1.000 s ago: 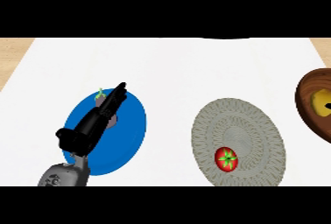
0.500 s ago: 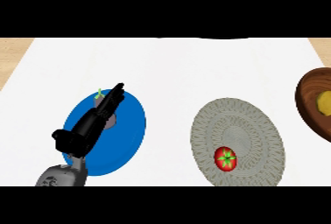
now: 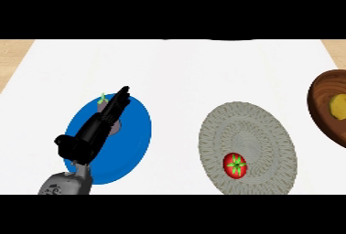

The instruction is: Pick the lemon from the placemat and place it in the bowl

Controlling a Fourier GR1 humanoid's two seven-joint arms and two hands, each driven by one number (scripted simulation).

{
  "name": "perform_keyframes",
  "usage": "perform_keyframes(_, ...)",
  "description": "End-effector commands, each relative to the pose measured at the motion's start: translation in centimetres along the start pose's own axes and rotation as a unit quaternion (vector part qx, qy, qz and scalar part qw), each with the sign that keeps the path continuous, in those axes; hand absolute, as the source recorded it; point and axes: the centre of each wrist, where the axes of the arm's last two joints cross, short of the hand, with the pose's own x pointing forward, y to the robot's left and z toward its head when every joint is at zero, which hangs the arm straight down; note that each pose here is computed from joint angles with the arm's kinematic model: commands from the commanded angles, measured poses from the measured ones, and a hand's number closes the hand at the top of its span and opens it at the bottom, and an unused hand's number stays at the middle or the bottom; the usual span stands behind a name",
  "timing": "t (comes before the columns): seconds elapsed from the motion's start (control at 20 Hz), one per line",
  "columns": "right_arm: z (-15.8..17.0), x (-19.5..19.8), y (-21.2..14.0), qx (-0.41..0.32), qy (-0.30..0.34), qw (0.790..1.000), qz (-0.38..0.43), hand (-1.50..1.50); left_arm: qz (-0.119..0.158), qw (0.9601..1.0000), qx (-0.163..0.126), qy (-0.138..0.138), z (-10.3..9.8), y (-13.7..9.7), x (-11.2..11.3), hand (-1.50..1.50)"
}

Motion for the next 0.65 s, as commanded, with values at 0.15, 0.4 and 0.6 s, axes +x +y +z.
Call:
perform_keyframes(0.15,2.6,-3.8,-9.0,-0.060,-0.001,0.996,-0.063,-1.50,0.001,1.0000,-0.002,0.001,0.6,-0.4,-1.1,0.00)
perform_keyframes(0.4,5.6,-7.6,-11.4,-0.047,0.011,0.997,-0.059,-1.50,0.000,1.0000,-0.003,-0.003,0.1,-0.9,-0.3,0.00)
perform_keyframes(0.6,7.8,-9.1,-13.9,-0.013,0.007,0.997,-0.070,-1.50,0.005,1.0000,-0.001,-0.001,0.2,-0.2,-0.5,0.00)
